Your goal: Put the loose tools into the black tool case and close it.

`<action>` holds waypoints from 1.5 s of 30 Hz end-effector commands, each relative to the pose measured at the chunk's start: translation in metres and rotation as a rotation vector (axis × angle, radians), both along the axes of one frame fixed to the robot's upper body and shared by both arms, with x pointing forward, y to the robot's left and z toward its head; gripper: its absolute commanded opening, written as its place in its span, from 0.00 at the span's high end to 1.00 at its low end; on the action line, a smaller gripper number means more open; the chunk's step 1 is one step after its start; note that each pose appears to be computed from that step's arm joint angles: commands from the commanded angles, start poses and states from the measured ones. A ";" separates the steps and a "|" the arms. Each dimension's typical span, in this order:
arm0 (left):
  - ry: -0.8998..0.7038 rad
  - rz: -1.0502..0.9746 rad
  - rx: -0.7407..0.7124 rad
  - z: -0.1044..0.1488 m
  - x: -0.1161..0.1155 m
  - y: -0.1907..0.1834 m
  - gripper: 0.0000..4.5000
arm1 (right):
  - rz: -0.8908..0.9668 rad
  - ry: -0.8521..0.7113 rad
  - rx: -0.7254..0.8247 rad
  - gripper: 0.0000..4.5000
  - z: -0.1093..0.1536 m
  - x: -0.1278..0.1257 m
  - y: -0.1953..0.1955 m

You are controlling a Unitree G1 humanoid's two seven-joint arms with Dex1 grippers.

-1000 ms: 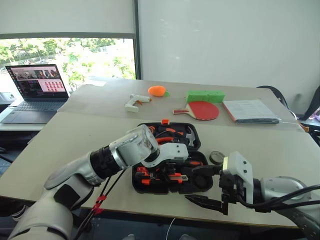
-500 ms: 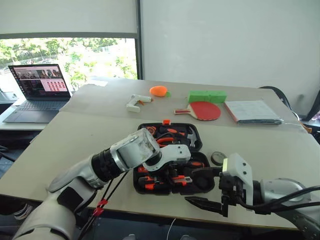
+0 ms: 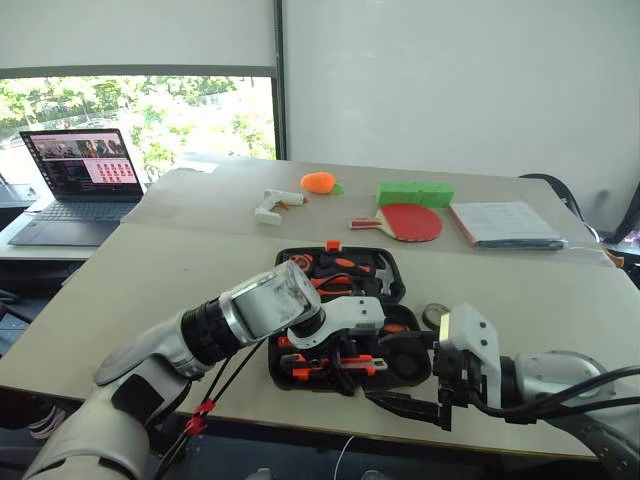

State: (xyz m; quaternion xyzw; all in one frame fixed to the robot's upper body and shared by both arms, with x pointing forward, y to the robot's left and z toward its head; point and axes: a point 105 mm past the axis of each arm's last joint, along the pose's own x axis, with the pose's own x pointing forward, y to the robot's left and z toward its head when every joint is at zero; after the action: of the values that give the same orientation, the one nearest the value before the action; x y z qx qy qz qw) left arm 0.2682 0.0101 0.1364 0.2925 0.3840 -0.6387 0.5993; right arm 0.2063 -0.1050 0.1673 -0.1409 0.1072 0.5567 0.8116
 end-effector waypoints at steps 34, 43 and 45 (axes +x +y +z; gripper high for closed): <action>-0.132 -0.278 0.012 -0.007 0.000 0.031 1.00 | -0.001 -0.031 -0.009 0.00 0.006 -0.001 -0.001; -0.170 -0.359 0.083 -0.027 -0.001 0.036 1.00 | -0.008 -0.019 -0.002 0.00 0.004 -0.003 0.000; -0.165 -0.368 0.085 -0.031 -0.003 0.034 1.00 | -0.011 -0.017 -0.001 0.00 0.003 -0.003 0.001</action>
State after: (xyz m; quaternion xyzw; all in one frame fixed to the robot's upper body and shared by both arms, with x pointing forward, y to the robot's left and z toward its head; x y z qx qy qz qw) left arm 0.2747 0.0417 0.1297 0.4358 0.2696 -0.6863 0.5161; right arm 0.2071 -0.1073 0.1648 -0.1416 0.1133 0.5463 0.8177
